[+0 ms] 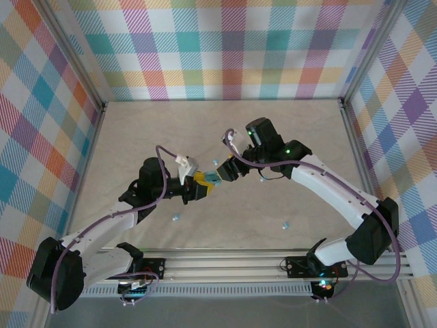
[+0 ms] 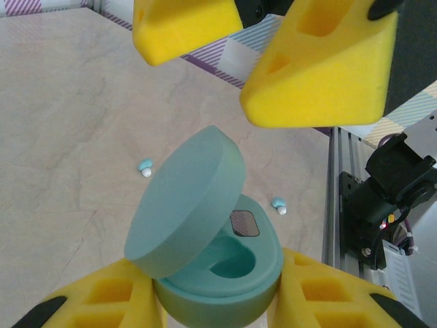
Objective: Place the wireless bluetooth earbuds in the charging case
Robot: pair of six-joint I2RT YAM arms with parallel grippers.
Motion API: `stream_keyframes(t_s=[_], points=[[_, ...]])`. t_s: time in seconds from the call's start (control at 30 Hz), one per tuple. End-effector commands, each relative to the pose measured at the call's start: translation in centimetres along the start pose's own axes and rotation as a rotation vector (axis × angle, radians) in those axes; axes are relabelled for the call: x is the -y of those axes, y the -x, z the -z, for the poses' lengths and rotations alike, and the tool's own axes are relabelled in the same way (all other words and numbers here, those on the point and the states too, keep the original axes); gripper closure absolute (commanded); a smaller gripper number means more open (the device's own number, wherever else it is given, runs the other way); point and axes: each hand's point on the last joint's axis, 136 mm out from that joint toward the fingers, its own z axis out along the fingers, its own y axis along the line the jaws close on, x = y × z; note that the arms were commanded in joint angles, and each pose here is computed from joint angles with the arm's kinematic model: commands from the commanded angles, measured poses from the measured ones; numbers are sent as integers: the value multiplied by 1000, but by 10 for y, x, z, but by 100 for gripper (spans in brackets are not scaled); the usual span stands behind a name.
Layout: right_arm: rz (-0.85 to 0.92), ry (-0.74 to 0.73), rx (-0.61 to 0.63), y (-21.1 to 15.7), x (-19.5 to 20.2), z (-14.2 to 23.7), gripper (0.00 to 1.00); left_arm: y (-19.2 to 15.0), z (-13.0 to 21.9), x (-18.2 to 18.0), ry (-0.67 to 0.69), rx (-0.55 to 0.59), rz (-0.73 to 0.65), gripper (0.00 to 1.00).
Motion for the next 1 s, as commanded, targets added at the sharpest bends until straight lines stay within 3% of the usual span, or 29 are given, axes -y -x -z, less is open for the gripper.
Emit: stream_keyframes(t_s=[0.0, 0.23, 0.53, 0.97], points=[[16, 34, 8, -7, -7, 7, 27, 11, 0, 5, -24, 35, -16, 79], [108, 101, 56, -8, -20, 6, 25, 14, 0, 12, -62, 39, -24, 80], [84, -9, 26, 15, 5, -7, 26, 14, 6, 34, -163, 49, -156, 80], [12, -44, -24, 4, 13, -8, 27, 16, 3, 40, -226, 33, -259, 82]])
